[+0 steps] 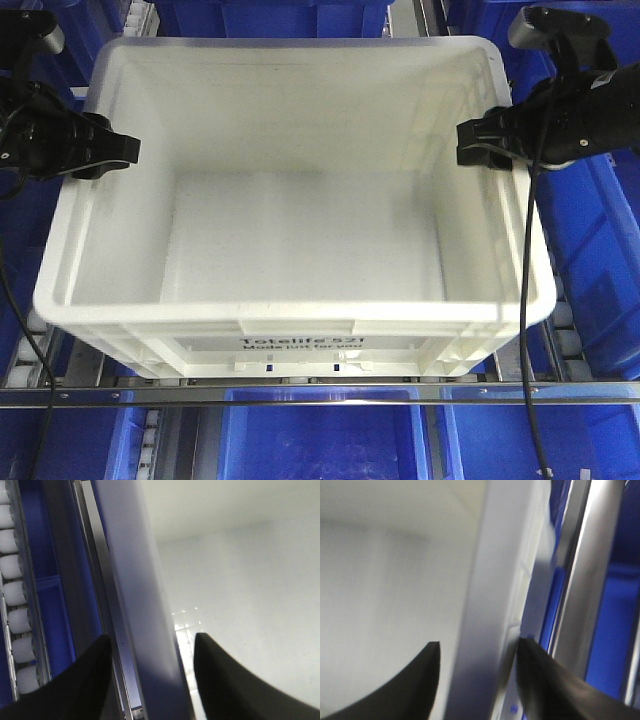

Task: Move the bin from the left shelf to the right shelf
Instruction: 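Push the tote onto the shelf and lower it with both grippers, then open both grippers and lift them off the tote rims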

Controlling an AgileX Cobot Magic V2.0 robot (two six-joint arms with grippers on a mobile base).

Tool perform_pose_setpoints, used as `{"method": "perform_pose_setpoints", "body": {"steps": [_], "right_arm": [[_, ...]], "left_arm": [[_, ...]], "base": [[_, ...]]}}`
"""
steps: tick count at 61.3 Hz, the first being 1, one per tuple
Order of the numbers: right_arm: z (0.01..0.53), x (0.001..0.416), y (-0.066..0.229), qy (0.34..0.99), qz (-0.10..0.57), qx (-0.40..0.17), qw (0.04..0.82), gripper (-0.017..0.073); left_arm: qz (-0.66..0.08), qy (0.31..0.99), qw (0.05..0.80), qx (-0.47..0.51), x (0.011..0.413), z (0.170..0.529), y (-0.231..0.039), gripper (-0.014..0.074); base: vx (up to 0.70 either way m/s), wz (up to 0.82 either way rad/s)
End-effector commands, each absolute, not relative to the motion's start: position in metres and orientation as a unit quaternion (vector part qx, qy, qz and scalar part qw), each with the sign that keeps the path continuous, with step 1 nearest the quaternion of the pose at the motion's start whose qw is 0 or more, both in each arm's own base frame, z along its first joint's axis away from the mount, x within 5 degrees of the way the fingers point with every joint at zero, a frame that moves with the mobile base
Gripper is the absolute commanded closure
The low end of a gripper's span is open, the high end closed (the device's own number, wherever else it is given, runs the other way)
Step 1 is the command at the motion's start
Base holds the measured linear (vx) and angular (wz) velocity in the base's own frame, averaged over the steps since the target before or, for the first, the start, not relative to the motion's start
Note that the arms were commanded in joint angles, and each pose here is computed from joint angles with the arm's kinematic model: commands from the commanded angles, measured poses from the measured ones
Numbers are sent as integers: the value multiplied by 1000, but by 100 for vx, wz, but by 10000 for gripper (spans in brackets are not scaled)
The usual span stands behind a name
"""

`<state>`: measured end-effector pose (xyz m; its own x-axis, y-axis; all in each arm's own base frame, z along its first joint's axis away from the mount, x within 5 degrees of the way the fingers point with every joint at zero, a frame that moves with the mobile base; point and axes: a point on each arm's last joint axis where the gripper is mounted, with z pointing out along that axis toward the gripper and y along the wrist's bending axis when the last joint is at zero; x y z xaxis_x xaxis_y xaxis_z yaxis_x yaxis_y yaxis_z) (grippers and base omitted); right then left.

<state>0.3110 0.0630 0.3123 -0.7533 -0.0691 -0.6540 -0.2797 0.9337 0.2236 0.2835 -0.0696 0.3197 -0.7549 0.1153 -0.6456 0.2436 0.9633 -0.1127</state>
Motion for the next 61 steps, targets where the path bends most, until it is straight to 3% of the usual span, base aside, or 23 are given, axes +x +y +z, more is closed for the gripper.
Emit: {"method": "perform_pose_setpoints", "body": {"steps": [1, 13, 41, 61], "right_arm": [[342, 312, 59, 893, 147, -92, 414, 65], [353, 306, 58, 883, 145, -91, 437, -52], [396, 263, 55, 855, 161, -93, 485, -33], [400, 257, 57, 853, 174, -96, 483, -29]], "left_arm": [[-101, 910, 392, 90, 284, 342, -69, 175], [-102, 906, 401, 90, 281, 347, -68, 176], [-108, 878, 458, 90, 253, 381, -62, 176], [-109, 880, 453, 92, 248, 382, -62, 176]], "base": [[0, 0], [0, 0], [0, 0], [0, 0]]}}
